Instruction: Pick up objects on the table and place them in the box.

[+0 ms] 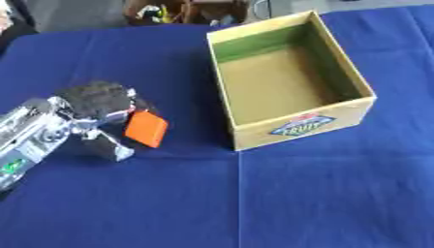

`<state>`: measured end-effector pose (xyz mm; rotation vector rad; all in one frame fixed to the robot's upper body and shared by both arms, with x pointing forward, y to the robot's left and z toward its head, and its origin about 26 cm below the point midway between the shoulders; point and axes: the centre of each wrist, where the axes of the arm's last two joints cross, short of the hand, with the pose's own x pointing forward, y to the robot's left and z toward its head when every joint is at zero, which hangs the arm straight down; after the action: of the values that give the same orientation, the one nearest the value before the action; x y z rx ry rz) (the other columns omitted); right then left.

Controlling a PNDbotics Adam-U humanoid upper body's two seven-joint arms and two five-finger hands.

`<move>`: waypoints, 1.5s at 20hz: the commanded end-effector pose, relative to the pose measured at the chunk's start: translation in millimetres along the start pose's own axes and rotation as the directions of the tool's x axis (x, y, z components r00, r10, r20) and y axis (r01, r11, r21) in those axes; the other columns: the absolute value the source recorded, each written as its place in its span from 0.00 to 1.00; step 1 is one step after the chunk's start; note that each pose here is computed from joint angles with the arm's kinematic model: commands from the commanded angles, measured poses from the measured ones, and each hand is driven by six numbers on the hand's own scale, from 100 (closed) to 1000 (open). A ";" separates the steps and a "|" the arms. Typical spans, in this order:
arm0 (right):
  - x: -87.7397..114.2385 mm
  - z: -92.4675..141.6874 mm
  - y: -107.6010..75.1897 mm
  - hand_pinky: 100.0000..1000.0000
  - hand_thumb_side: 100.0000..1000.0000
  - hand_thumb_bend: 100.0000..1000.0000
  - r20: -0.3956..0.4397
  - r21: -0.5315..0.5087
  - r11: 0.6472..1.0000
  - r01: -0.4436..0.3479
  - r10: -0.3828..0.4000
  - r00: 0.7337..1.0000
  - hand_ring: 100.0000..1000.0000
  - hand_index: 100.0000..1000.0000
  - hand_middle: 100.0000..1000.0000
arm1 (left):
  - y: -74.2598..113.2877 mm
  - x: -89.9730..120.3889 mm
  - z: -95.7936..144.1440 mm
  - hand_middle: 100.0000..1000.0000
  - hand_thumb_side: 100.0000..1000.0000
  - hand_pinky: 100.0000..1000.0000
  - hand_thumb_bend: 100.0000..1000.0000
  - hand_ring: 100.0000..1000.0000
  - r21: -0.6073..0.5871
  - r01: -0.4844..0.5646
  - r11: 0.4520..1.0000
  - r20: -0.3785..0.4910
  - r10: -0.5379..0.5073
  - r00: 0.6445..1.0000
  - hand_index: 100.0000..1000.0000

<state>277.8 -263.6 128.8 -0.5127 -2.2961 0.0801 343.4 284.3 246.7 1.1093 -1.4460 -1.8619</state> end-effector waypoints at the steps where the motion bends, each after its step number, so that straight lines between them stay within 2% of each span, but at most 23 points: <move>1: 2.8 -1.3 -3.9 0.79 0.97 0.00 0.013 -0.009 1.000 -0.011 0.011 1.000 0.95 0.92 0.55 | 36.2 -2.3 7.5 0.24 0.16 0.00 0.00 0.26 0.123 0.006 0.992 0.000 -0.006 1.000 0.63; 8: 1.9 0.0 -6.3 0.79 0.97 0.00 0.008 -0.003 1.000 -0.017 0.017 1.000 0.95 0.92 0.55 | 79.4 5.1 -1.8 0.22 0.16 0.00 0.00 0.24 0.230 -0.043 0.972 0.067 0.028 0.997 0.61; 13: 1.4 1.3 -7.0 0.79 0.96 0.00 0.011 0.007 1.000 -0.016 0.016 1.000 0.95 0.92 0.55 | 120.6 17.2 -33.1 0.21 0.16 0.00 0.00 0.23 0.333 -0.098 0.938 0.145 0.051 0.988 0.60; 17: 1.9 1.0 -6.1 0.79 0.96 0.00 0.025 0.018 1.000 -0.010 0.009 1.000 0.95 0.92 0.55 | 139.7 21.2 -64.0 0.21 0.16 0.00 0.00 0.23 0.378 -0.130 0.917 0.171 0.069 0.983 0.60; 25: 4.0 -1.4 -1.9 0.79 0.97 0.00 0.044 0.038 0.999 0.000 -0.001 0.999 0.95 0.93 0.55 | 142.2 36.9 -126.9 0.20 0.16 0.00 0.00 0.22 0.388 -0.141 0.911 0.208 0.063 0.976 0.59; 30: 6.1 -4.2 1.7 0.79 0.97 0.00 0.061 0.049 0.999 0.006 -0.009 0.998 0.96 0.93 0.55 | 122.1 45.3 -166.2 0.20 0.16 0.00 0.00 0.22 0.316 -0.137 0.939 0.235 0.062 0.970 0.59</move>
<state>278.1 -261.1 129.6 -0.4839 -2.3246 0.1363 448.9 127.6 327.3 0.9444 -1.9526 -1.7467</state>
